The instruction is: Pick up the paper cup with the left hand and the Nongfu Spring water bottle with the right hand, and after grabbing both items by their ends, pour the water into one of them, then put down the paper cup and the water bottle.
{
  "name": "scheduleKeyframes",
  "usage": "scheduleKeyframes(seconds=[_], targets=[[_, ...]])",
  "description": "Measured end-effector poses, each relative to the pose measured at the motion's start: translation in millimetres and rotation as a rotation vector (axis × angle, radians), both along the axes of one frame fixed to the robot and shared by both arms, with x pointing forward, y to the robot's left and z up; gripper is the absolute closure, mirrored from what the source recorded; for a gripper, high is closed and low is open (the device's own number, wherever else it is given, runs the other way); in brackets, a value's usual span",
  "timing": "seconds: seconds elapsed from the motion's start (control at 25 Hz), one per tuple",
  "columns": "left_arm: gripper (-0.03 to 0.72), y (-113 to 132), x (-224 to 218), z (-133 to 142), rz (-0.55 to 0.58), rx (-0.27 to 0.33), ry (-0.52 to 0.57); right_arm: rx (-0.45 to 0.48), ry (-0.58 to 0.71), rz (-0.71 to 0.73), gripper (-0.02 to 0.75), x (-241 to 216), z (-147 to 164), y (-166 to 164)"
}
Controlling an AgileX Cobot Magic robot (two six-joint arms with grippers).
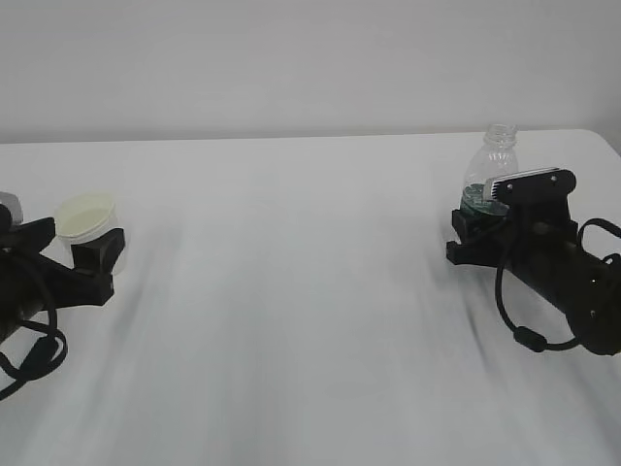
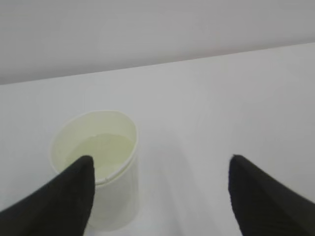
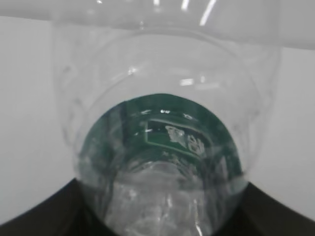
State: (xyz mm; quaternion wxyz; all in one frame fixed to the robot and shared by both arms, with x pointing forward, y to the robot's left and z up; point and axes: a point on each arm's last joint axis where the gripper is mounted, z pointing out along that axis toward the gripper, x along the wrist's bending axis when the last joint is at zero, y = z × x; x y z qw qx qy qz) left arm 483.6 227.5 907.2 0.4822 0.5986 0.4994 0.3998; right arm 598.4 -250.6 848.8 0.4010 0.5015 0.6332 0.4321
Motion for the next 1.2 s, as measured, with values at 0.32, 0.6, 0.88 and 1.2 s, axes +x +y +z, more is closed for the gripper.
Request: scheduleKeyframes(seconds=[0.32,0.6,0.88,1.2], targets=[[0.109,0,0,0,0.001,0.0,0.0,-0.013,-0.019,0.059,0.314,-1,-4,5],[0.109,0,0,0,0.001,0.0,0.0,-0.011,-0.053,0.077,0.166,-1,-1,6],[0.122,0,0,0,0.001,0.0,0.0,-0.009,-0.064,0.079,0.131,0,0,6],[0.125,0,0,0,0.002,0.0,0.0,-0.005,-0.061,0.08,0.131,-17,2,5]])
